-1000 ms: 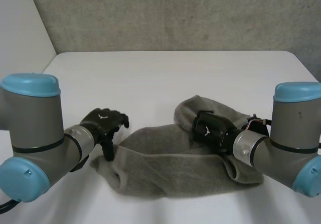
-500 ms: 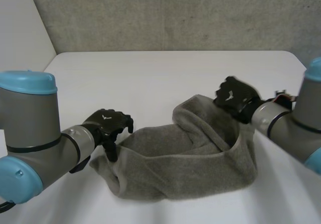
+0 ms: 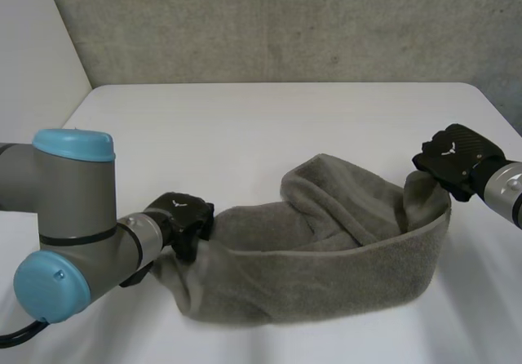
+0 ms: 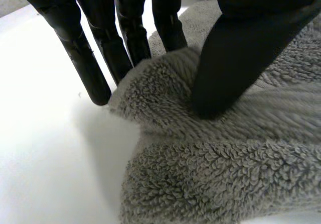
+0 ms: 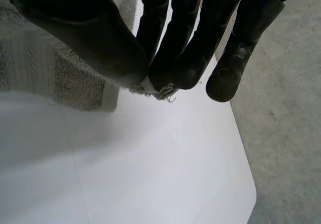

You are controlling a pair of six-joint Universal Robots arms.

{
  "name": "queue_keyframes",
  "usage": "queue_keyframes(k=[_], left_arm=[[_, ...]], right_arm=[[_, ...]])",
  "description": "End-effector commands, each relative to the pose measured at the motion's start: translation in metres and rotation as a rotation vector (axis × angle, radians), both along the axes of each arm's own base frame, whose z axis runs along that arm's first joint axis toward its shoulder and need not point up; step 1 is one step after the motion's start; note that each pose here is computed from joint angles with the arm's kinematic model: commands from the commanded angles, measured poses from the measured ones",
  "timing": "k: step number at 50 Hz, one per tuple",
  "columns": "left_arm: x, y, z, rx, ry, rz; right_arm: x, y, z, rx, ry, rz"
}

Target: Fold the towel.

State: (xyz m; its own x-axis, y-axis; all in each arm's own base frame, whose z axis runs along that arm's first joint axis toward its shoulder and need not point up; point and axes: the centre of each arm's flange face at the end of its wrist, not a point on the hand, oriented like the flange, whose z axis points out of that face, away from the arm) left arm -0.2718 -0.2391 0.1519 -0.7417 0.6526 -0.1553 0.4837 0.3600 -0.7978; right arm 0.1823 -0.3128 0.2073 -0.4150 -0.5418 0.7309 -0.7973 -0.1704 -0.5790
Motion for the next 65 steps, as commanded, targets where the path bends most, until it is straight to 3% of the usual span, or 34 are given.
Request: queue_keyframes(k=[1,12,17,21,28,36,45,57,65], left_arm=[[-0.003,-0.006,0.009,-0.035,0.015,-0.003],[-0.021,-0.055,0.040,-0.203,0.049,-0.013],[-0.025,-0.087,0.083,-0.337,0.073,0.015],[-0.022,-0.089,0.108,-0.379,0.091,0.040],[-0.009,-0.064,0.174,-0.478,0.183,0.070],[0.008,-0.021,0.213,-0.502,0.260,0.084],[0.040,0.024,0.263,-0.626,0.299,0.113],[0.065,0.003,0.262,-0.610,0.244,0.213],[0.052,-0.054,0.189,-0.400,0.154,0.219]], right_arm=[[-0.002,-0.007,0.007,-0.032,0.002,-0.025],[0.011,-0.051,0.038,-0.147,-0.066,-0.140],[0.030,-0.069,0.078,-0.277,-0.143,-0.161],[0.032,-0.069,0.101,-0.316,-0.201,-0.165],[0.025,-0.047,0.151,-0.326,-0.317,-0.179],[0.012,-0.010,0.181,-0.255,-0.308,-0.186],[-0.019,0.025,0.233,-0.337,-0.323,-0.173],[-0.021,0.028,0.232,-0.265,-0.316,-0.171],[-0.015,-0.018,0.172,-0.080,-0.227,-0.180]])
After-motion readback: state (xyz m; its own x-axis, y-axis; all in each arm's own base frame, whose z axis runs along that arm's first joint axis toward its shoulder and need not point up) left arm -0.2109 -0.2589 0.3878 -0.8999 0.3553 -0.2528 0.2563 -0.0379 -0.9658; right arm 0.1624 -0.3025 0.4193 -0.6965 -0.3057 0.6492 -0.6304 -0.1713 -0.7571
